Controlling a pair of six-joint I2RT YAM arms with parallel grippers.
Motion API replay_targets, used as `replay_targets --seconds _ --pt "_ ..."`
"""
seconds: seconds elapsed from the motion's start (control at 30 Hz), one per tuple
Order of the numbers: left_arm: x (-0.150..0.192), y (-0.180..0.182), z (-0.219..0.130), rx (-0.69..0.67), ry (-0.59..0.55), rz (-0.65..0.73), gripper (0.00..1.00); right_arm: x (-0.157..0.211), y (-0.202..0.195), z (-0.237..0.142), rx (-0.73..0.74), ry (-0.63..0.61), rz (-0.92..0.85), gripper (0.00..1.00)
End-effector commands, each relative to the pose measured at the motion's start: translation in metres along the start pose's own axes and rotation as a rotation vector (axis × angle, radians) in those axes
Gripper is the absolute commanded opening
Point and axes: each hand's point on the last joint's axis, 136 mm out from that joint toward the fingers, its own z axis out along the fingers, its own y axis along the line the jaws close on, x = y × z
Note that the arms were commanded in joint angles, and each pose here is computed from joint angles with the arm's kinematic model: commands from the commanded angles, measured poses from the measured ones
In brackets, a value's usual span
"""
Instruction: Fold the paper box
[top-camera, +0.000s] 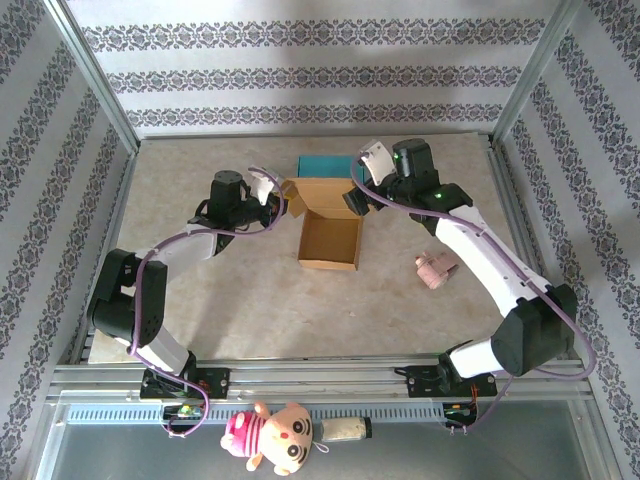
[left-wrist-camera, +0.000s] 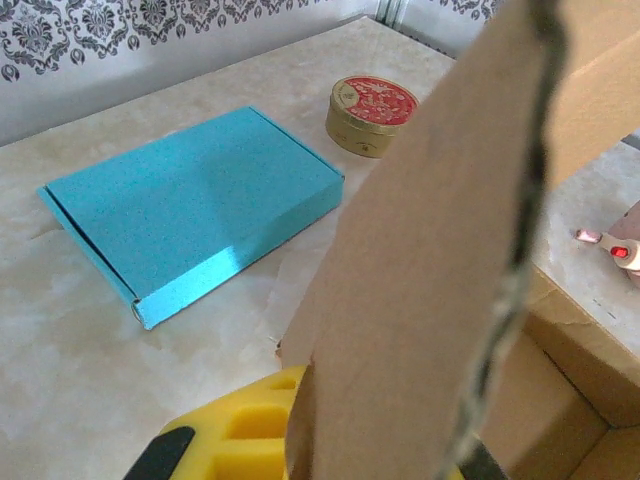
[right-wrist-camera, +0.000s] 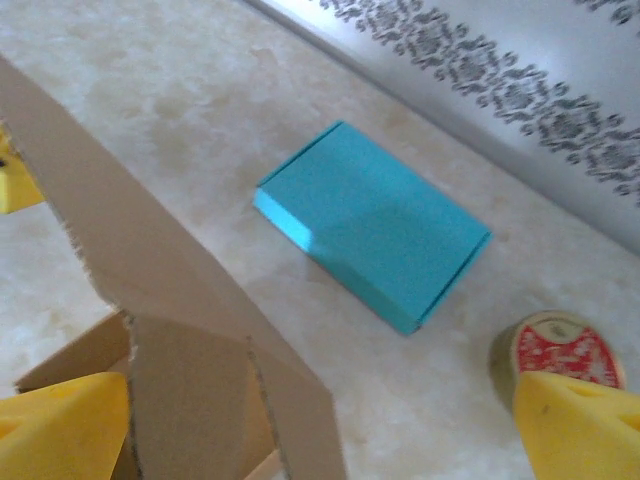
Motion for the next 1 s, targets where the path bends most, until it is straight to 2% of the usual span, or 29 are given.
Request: replay_targets --seconds 0.0,0.13,0.2,0.33,0.43,0.5,0.73,0.97 --pt "-0.012 -0.005 -0.001 0.019 0.011 0.016 0.0 0.02 0.017 0.005 -0.09 0.048 0.065 0.98" --pt "-0.014 -0.003 -0.003 -0.001 0.029 -0.005 0.0 0.039 0.006 0.014 -0.026 0.1 0.031 0.93" --pt "-0.016 -0.003 -0.005 -0.007 0.037 -0.011 0.0 0.044 -0.001 0.017 0.013 0.116 0.021 0.83" --pt "-0.02 -0.004 -0.006 -0.009 0.042 -0.008 0.0 0.045 -0.006 0.023 0.039 0.126 0.035 0.56" --pt "-0.022 -0.005 -0.007 -0.014 0.053 -0.001 0.0 0.045 -0.003 0.029 0.024 0.133 0.052 0.45" --pt "-0.022 -0.003 -0.007 -0.027 0.062 0.001 0.0 0.046 -0.004 0.032 0.031 0.144 0.075 0.42" --pt "-0.029 0.01 -0.008 -0.113 0.057 -0.063 0.0 0.046 -0.012 0.043 0.08 0.198 0.242 0.39" --pt "-0.039 0.013 -0.007 -0.15 0.034 -0.077 0.0 0.036 -0.011 0.053 0.102 0.198 0.329 0.23"
